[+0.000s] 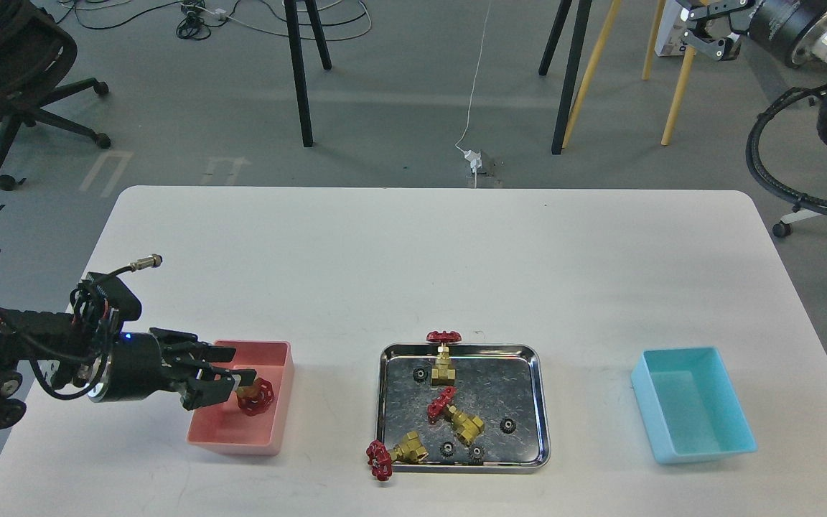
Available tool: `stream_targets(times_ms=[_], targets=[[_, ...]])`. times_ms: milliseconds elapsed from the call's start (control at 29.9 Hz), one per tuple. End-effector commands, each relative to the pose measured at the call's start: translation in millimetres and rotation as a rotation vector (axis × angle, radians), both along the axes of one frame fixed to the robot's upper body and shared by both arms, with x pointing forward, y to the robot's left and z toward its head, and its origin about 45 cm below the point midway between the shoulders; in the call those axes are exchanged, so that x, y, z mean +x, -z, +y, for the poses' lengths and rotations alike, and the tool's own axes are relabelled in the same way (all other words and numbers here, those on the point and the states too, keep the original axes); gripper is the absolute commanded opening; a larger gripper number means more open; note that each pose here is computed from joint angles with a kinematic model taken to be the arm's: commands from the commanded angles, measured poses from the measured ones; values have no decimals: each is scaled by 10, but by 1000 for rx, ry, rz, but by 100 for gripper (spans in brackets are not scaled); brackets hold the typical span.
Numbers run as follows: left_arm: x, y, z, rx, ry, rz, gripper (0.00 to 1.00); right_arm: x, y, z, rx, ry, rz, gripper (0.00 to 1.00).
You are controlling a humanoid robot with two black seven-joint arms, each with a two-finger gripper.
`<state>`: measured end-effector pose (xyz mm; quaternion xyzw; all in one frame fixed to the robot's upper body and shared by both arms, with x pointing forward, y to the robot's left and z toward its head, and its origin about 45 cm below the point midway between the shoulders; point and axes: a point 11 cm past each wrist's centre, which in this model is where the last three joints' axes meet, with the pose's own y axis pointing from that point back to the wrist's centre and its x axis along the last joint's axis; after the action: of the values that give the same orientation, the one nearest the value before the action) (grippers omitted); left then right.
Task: Place valve in pink box and gear in blue box
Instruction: 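Open the left gripper and raise the left arm away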
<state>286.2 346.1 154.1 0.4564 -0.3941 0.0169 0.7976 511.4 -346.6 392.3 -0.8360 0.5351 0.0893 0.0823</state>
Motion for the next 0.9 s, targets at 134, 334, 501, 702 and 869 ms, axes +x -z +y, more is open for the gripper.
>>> stream_targets(times_ms=[134,334,501,702,869], targets=[[531,-664,-121,-168,-159,-82,72,-14,31,-50,-3,10,5,100],[957,-1490,-509,-537,-287,-13,76,-44,154,-102,13,22,19,100],[1256,-2151,-912,-1025,-351,163,78,-97,299,-179,58,42,24,100],[1692,-2256,-1048,-1427,-467,369,79,-199,447,-153,156,40,-6,100],[1905,-1974,-1071,-1585,-578,412,80,-304,588,-105,221,41,-49,100]])
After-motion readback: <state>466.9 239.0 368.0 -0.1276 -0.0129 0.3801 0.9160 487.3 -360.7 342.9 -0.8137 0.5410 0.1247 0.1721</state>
